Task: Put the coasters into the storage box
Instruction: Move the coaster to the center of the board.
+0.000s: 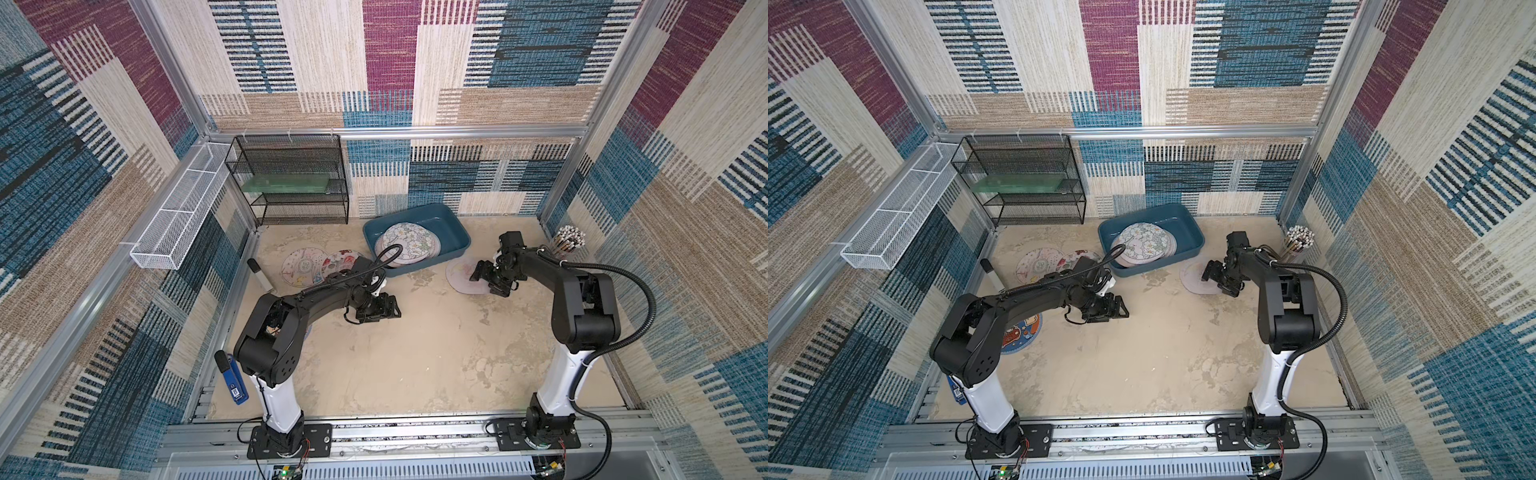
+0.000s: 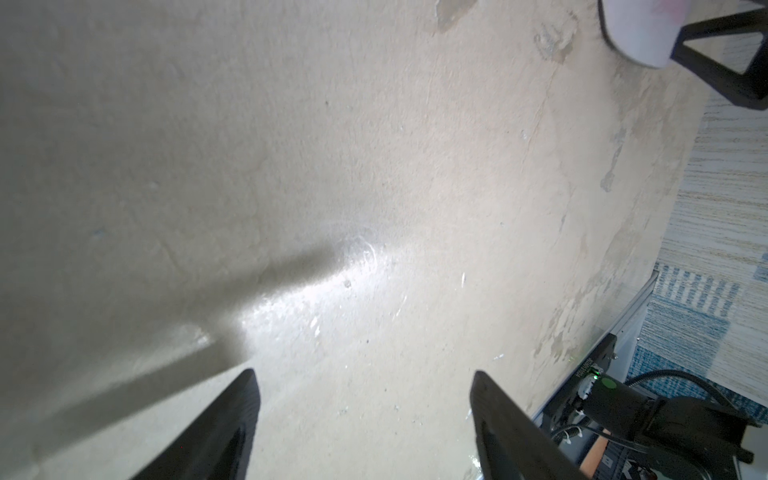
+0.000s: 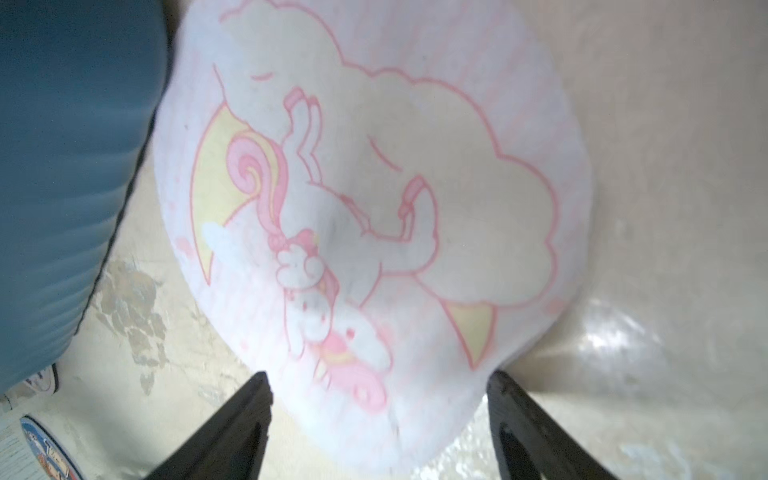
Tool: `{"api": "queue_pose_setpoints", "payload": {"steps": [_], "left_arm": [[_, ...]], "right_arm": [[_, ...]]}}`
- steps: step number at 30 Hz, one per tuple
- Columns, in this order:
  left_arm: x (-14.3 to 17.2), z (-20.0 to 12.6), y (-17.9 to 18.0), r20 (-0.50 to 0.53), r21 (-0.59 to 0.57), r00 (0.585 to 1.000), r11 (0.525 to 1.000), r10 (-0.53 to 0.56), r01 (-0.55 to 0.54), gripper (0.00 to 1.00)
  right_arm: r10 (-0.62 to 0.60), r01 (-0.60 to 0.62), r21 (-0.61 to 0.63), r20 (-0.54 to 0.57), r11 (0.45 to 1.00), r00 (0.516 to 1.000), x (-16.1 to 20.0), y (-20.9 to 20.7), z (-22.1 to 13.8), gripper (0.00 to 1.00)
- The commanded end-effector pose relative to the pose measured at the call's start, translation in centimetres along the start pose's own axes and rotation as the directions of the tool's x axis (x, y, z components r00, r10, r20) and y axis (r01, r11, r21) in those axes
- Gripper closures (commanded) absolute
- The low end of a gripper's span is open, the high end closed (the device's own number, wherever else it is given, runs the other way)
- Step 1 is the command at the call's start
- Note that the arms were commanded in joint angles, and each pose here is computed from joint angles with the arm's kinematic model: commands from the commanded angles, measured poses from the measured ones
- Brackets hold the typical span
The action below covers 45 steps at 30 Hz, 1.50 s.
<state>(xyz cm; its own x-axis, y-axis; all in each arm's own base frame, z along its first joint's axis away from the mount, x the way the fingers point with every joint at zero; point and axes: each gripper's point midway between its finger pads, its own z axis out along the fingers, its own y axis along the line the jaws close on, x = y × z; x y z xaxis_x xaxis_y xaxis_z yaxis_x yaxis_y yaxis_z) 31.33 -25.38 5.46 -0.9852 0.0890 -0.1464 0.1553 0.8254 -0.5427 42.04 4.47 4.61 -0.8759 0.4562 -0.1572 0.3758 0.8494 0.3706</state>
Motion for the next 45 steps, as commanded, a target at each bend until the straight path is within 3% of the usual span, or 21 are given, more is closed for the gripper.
{"api": "queue_pose_setpoints", "payload": {"steps": [1, 5, 10, 19, 28, 36, 45], "left_arm": [[-0.4, -0.1, -0.5, 0.01, 0.026, 0.999, 0.999, 0.037, -0.037, 0.21], [-0.6, 0.0, -0.8, 0.007, 0.034, 0.999, 0.998, 0.043, -0.043, 0.21], [-0.5, 0.1, -0.8, 0.003, 0.036, 0.999, 0.998, 0.046, -0.046, 0.21], [-0.3, -0.4, -0.8, 0.008, 0.027, 0.999, 0.999, 0.046, -0.047, 0.21], [-0.5, -0.2, -0.8, 0.012, 0.036, 0.999, 0.998, 0.043, -0.043, 0.21], [-0.8, 0.0, -1.0, 0.01, 0.042, 0.999, 0.998, 0.051, -0.051, 0.21], [-0.9, 0.1, -0.9, 0.016, 0.041, 0.999, 0.998, 0.051, -0.052, 0.21]], "right_arm": [[0.015, -0.021, 0.084, 0.067, 0.996, 0.998, -1.2, -1.7, -1.5, 0.14], [-0.031, 0.012, 0.116, 0.169, 0.993, 0.985, -4.8, -2.1, -2.0, 0.14], [-0.07, 0.044, 0.121, 0.217, 0.992, 0.974, -8.6, -1.6, -0.4, 0.14], [-0.149, 0.137, 0.08, 0.173, 0.987, 0.974, -11.3, -1.0, 3.5, 0.15], [-0.317, 0.315, -0.054, -0.032, 0.947, 0.948, -3.7, 1.3, 5.0, 0.16], [-0.384, 0.369, -0.122, -0.15, 0.922, 0.911, 4.1, 3.1, 4.3, 0.18], [-0.486, 0.443, -0.206, -0.269, 0.872, 0.831, 13.5, 7.5, 2.7, 0.19]]}}
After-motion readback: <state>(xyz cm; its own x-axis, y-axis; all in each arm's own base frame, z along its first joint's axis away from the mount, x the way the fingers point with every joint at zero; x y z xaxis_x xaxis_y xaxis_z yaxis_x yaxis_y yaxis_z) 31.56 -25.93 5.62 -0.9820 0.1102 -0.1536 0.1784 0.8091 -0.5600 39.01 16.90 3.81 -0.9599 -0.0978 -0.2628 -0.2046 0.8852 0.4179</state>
